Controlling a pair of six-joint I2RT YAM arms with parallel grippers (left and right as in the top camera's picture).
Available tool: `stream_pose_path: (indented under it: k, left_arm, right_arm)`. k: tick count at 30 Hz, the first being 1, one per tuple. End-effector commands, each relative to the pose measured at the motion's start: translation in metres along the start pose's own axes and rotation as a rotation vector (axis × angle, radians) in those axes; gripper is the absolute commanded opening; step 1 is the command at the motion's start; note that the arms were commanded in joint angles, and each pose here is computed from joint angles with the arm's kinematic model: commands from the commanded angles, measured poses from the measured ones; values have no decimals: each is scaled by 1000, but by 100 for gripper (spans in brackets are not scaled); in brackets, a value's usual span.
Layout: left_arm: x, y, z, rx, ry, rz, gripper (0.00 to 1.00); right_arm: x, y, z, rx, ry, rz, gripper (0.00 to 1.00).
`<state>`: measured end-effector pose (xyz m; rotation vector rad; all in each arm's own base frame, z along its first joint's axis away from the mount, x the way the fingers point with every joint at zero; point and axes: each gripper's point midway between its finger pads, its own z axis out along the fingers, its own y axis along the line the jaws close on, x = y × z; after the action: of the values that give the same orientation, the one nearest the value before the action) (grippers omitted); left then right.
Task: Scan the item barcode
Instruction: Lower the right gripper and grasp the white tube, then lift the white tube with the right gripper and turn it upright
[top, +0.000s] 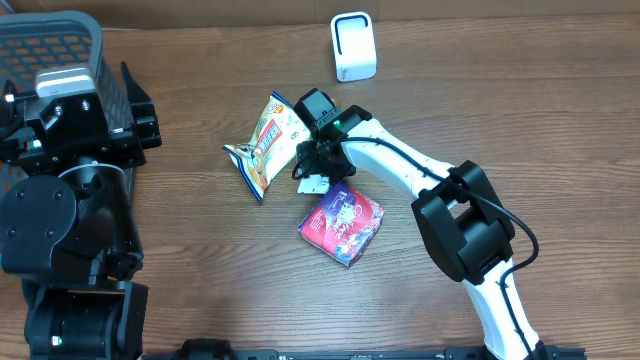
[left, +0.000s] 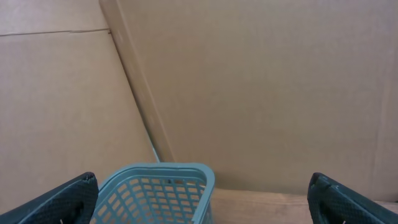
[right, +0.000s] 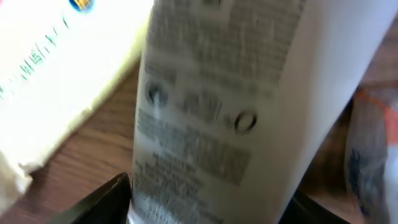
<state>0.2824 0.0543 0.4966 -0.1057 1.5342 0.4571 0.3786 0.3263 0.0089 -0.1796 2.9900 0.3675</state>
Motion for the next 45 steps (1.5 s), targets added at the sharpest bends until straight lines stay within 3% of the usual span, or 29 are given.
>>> stream_pose_path:
  k: [1,4,9,12,20,28,35,37,45]
  left_arm:
    - [0,1,-1,0,-6,-2,100]
    - [0,1,-1,0,-6,-2,100]
    - [0,1,-1,0,-6,-2,100]
    - [0,1,-1,0,-6,-2,100]
    - [-1,1,-1,0,-6,-2,100]
    - [-1,1,-1,0,-6,-2,100]
    - [-1,1,-1,0,-6,-2,100]
    - [-1,1,-1,0,-6,-2,100]
    - [0,1,-1,0,-6,-2,100]
  right_arm:
    - [30,-12,22,16,133,15,71]
    - [42,6,19,-104,207,2,82]
    - [45,31,2,-349,313,55,90]
    - [33,23,-6,-420,326,115,91]
    - [-2,-31,-3,-367,263,336,90]
    - [13,-20,24,-439,263,351,86]
    - [31,-19,41,-433,278,356,70]
    - [34,-25,44,-428,279,364,48]
    - [38,-35,50,-416,273,356,32]
